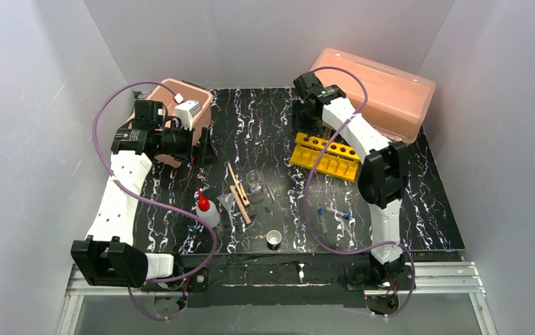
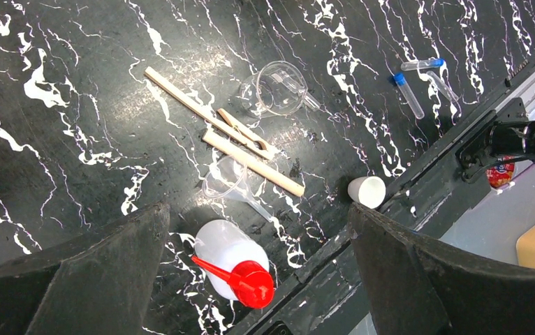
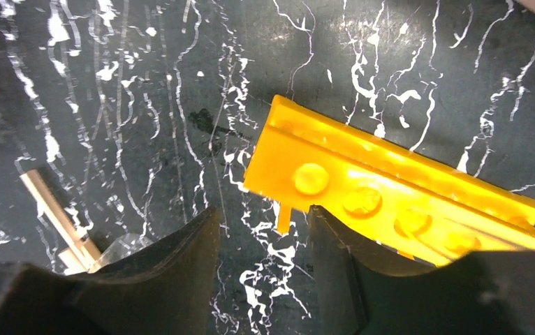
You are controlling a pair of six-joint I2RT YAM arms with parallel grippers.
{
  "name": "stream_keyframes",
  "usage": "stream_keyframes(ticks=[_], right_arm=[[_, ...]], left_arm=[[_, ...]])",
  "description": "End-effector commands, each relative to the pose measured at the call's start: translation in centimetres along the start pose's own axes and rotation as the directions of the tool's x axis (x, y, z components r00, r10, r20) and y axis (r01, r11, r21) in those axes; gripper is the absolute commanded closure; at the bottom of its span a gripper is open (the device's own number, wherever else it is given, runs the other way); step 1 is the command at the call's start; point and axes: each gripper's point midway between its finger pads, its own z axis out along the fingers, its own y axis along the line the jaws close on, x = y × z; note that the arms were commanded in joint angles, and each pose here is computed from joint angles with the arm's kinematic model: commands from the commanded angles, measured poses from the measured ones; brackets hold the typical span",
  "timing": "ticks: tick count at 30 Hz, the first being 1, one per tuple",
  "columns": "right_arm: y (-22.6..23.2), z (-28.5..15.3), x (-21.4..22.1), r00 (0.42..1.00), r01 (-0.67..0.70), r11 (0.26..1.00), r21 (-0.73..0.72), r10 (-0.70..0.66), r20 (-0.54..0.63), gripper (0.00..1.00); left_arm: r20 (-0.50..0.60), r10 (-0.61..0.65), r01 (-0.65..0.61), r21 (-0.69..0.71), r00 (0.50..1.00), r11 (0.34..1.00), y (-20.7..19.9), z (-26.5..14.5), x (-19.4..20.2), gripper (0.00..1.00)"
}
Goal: Organize the chemistry lab equipment
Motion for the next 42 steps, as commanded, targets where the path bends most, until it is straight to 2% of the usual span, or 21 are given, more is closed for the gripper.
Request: stream_keyframes(ticks=[1, 5, 8, 12, 16, 20, 23, 28, 42], right_arm=[[1.9, -9.5, -2.8, 0.985, 0.041, 0.995, -0.089, -0.026, 0.171, 0.4], [1.0, -13.5, -0.1, 0.979, 0.057, 0.995, -0.082, -0.039, 0.198, 0.39], [-2.0, -14.0, 5.7, 0.992, -0.01, 0.999, -0.047, 0.016, 0.128, 0.4], [-7.0, -13.4, 13.8, 0.99, -0.125, 0.992, 0.027, 0.123, 0.066, 0.4], [-10.2, -12.0, 22.1, 0.964, -0.249, 0.963, 0.105, 0.257, -0.068, 0.34], [-11.6, -10.1, 26.8, 0.926, -0.349, 0.929, 0.12, 0.361, -0.108, 0.31], [-12.4, -9.2, 27.8, 0.916, -0.376, 0.915, 0.145, 0.391, -0.092, 0.3], [-13.7, -6.8, 29.2, 0.921, -0.332, 0.912, 0.241, 0.368, -0.125, 0.31], [-14.6, -4.8, 28.4, 0.944, -0.285, 0.915, 0.285, 0.32, -0.086, 0.34]], left_arm=[[0.0, 0.018, -0.018, -0.003, 1.0, 1.0, -0.5, -1.2, -0.1, 0.01], [0.004, 0.03, -0.03, -0.014, 1.0, 0.999, -0.8, -1.9, -0.4, 0.01], [0.013, 0.043, -0.043, -0.018, 0.999, 0.999, -1.2, -2.5, -0.4, 0.01], [0.021, 0.057, -0.056, -0.022, 0.998, 0.998, -1.6, -3.1, 0.0, 0.01], [0.02, 0.061, -0.06, -0.018, 0.998, 0.998, -1.9, -3.3, 0.4, 0.01], [0.022, 0.063, -0.063, -0.009, 0.998, 0.998, -2.2, -3.5, 0.5, 0.01], [0.021, 0.059, -0.059, 0.0, 0.998, 0.998, -2.4, -3.5, 0.5, 0.01], [0.019, 0.058, -0.058, 0.001, 0.998, 0.998, -2.4, -3.4, 0.5, 0.01], [0.008, 0.063, -0.063, -0.017, 0.998, 0.998, -1.8, -3.2, 0.7, 0.01]])
